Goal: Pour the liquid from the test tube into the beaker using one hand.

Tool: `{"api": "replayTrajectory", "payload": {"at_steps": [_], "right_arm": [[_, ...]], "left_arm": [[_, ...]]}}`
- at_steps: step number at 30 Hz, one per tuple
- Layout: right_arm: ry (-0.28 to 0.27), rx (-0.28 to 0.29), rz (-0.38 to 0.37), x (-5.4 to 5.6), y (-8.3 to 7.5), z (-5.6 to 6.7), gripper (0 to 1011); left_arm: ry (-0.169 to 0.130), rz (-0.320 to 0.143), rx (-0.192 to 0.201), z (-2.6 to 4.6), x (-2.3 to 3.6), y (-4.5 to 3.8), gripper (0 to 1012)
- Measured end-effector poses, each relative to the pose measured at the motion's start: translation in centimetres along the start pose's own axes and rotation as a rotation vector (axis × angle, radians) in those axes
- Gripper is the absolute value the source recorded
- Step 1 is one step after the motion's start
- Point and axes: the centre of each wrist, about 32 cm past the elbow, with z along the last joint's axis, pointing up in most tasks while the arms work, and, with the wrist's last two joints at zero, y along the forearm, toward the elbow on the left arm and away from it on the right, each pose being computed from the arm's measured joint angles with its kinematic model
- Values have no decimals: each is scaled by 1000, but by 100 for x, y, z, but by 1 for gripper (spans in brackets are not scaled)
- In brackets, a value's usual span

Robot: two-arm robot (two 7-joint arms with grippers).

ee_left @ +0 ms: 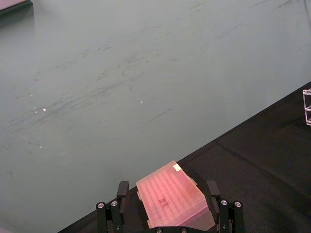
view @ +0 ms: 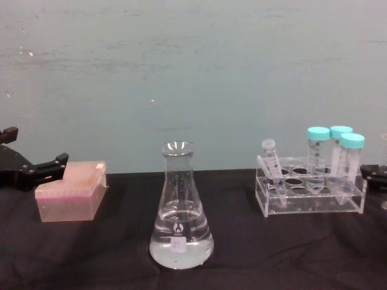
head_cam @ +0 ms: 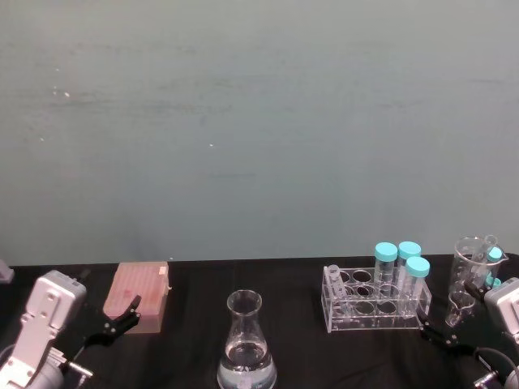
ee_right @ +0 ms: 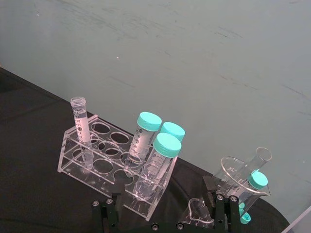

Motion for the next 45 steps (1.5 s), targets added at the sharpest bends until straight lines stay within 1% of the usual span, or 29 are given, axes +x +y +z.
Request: {"api": "replayTrajectory", "payload": {"at_steps": [36,41,45], "right_arm": [[0,0,0,1,0,0,1003],[14,9,21,58,32,29,1003],[15,34,43,89,74,76,1003]], "left_arm": [[0,0,0,0,0,0,1000],[0,0,0,0,0,0,1000],[0,0,0,0,0,0,1000]]}}
